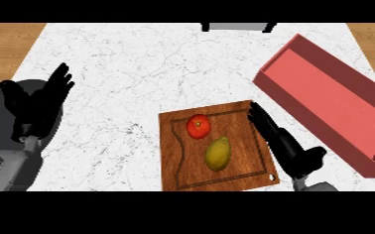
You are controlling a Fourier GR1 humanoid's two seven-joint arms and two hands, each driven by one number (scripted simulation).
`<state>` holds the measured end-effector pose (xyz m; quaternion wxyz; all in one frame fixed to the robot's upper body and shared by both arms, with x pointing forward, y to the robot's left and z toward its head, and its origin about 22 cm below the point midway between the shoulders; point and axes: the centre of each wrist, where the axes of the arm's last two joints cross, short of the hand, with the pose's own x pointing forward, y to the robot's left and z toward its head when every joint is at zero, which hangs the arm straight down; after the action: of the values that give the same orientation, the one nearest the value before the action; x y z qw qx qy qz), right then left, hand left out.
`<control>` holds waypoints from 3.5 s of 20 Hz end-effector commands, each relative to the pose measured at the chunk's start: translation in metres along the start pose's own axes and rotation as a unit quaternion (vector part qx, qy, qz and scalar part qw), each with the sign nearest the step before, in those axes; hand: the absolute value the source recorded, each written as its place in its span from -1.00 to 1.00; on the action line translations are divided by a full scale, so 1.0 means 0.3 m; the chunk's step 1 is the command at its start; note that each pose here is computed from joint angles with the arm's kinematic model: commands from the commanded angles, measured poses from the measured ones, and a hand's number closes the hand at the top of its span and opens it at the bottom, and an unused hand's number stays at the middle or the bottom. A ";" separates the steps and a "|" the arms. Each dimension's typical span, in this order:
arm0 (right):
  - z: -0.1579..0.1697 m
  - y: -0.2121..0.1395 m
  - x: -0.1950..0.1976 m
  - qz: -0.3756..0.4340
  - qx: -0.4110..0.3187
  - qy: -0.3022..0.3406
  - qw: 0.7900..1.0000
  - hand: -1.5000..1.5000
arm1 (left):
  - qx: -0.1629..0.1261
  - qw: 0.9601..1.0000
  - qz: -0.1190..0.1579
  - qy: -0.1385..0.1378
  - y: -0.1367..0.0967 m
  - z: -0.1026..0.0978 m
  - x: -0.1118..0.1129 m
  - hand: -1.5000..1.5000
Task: Pick the lemon from the cutting board and place it in the cardboard box
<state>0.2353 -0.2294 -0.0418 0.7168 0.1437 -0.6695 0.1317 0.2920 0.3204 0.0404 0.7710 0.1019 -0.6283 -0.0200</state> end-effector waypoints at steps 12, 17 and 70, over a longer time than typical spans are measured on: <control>0.197 -0.155 0.327 0.334 -0.359 -0.100 0.866 -1.00 | -0.110 0.970 -0.113 -0.185 -0.064 0.048 0.104 0.00; 0.262 -0.014 0.354 0.445 -0.298 -0.087 0.840 -1.00 | -0.128 0.963 -0.119 -0.205 -0.079 0.052 0.122 0.00; -0.138 0.628 0.386 0.611 -0.166 0.374 0.678 -1.00 | -0.162 0.955 -0.116 -0.218 -0.142 0.046 0.085 0.00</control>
<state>0.2150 -0.0504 0.0736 0.6489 -0.4259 -0.3769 0.5054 0.2936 0.2693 0.0593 0.6094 0.0408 -0.7575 -0.2304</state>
